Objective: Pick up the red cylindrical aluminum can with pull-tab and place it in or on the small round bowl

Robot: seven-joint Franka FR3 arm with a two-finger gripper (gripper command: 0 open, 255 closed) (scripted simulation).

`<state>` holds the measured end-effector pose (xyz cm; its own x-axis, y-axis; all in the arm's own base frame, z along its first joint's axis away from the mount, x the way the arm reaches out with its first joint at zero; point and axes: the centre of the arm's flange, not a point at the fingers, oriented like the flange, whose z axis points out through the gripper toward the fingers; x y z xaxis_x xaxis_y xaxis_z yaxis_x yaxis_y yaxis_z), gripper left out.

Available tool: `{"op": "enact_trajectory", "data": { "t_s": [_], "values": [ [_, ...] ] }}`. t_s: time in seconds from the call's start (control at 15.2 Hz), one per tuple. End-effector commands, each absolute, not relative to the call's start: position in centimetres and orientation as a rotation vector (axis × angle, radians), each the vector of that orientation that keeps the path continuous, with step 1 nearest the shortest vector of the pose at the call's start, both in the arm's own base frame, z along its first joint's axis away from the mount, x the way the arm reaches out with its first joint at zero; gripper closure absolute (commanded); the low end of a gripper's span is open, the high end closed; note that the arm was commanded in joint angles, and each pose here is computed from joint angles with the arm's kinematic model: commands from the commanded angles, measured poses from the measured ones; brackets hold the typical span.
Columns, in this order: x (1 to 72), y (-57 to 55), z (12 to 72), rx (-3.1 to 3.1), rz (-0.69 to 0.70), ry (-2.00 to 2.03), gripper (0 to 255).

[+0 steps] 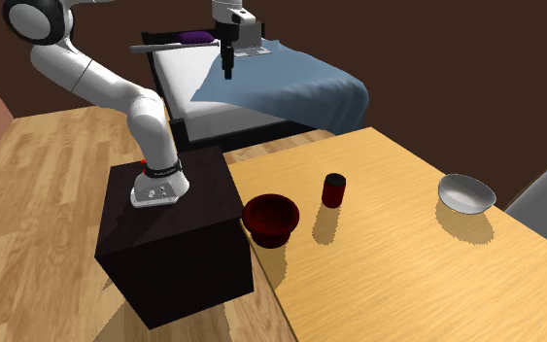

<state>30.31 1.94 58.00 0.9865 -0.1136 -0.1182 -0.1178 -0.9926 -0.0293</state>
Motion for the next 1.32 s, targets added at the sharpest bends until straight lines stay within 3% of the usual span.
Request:
{"op": "enact_trajectory", "data": {
  "t_s": [0.0,1.25],
  "values": [
    [30.3,1.9,58.0,-3.095,0.181,0.180,0],
    [46.4,-11.5,44.1,-3.103,0.218,0.369,0]
  ]
}}
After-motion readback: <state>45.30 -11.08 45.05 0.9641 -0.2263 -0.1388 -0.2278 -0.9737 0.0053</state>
